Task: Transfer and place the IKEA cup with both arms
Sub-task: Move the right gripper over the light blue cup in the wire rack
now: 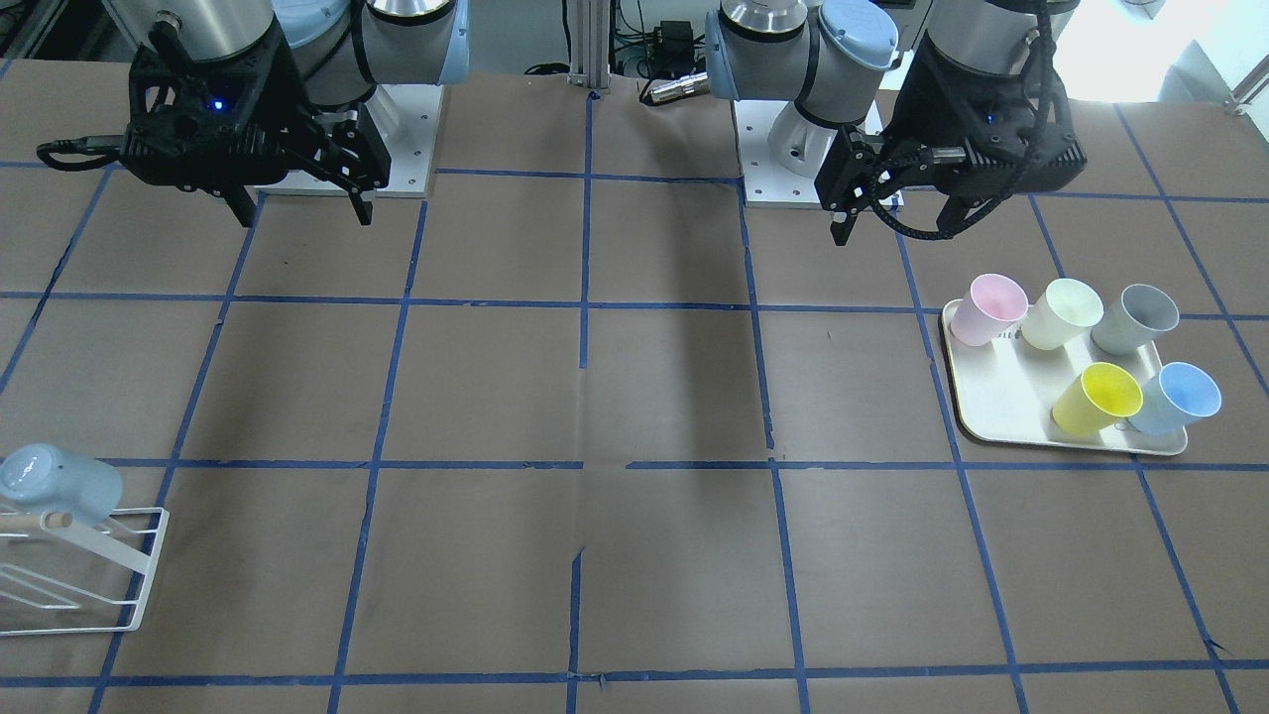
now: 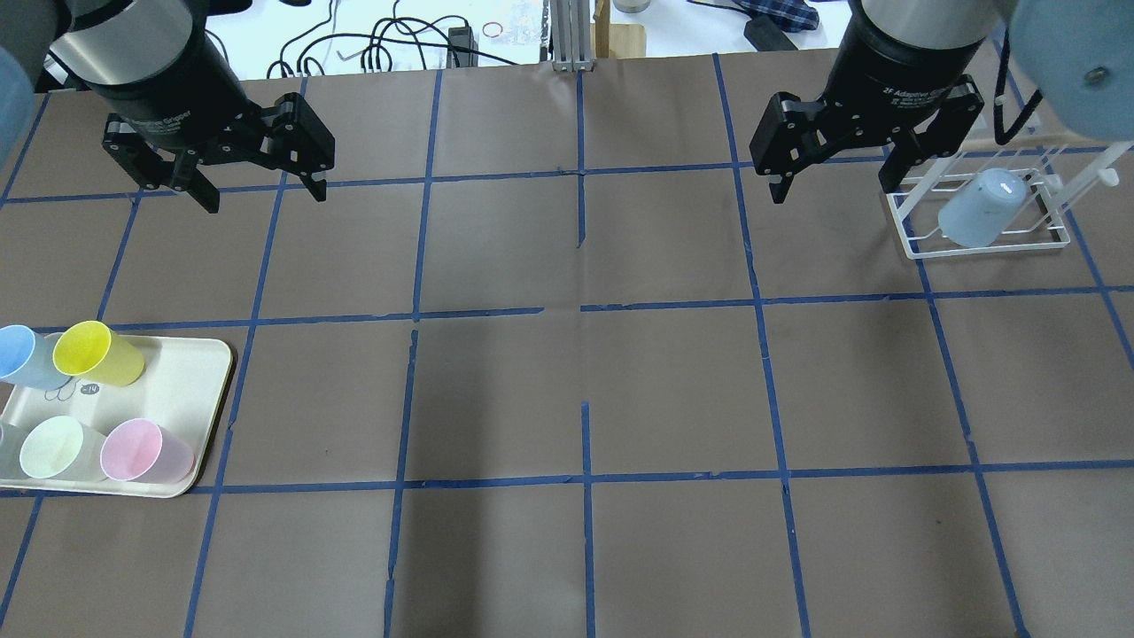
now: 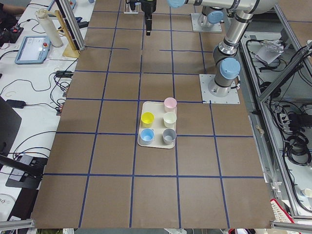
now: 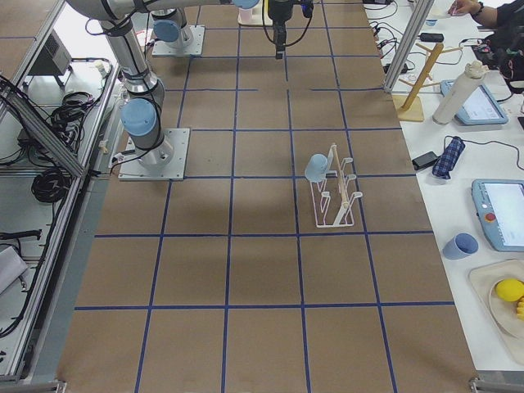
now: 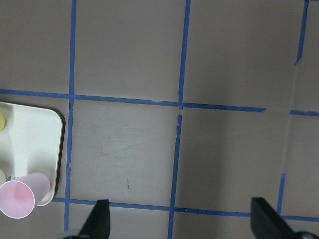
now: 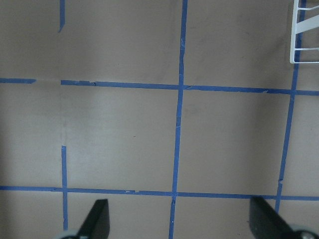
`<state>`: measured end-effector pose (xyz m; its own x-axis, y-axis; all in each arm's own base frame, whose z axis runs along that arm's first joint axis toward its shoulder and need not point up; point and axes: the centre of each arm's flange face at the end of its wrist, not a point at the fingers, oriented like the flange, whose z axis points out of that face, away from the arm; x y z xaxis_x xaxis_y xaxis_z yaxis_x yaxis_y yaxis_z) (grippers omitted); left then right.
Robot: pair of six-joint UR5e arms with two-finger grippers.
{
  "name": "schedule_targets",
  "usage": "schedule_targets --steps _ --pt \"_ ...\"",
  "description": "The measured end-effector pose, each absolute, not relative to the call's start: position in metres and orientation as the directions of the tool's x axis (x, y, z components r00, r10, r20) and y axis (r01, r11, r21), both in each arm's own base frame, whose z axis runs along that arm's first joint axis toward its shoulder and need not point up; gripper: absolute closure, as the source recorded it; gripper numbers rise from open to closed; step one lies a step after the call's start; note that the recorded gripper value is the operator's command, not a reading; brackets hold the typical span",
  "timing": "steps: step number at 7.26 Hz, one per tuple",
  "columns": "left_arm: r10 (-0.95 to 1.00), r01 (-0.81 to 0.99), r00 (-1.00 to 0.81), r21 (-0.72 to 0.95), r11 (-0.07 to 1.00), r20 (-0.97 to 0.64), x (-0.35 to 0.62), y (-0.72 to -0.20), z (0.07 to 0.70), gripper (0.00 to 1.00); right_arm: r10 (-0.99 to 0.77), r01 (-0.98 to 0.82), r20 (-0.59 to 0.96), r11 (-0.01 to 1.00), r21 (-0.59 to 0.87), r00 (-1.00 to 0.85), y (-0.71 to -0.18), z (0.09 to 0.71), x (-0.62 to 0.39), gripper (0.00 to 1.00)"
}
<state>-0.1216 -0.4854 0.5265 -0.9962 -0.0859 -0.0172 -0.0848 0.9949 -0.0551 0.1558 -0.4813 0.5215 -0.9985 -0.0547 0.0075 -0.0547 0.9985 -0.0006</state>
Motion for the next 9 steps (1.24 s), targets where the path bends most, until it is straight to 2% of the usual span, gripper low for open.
schedule_targets --steps 4,7,9 --pt "-0.086 -0.085 -0.996 -0.054 0.995 -0.016 -0.122 -0.485 0.526 0.0 -0.054 -0.054 0.007 0.999 0.0 -0.999 -0.482 0.521 0.155 0.0" --pt "-0.086 -0.084 -0.996 -0.055 0.995 -0.017 -0.122 -0.484 0.527 0.0 -0.04 -0.041 0.01 0.998 -0.052 -0.999 -0.493 0.521 0.15 0.0" --pt "-0.085 -0.084 -0.996 -0.055 0.995 -0.015 -0.123 -0.484 0.527 0.0 -0.001 -0.003 0.017 0.997 -0.072 -1.0 -0.504 0.521 0.118 0.0"
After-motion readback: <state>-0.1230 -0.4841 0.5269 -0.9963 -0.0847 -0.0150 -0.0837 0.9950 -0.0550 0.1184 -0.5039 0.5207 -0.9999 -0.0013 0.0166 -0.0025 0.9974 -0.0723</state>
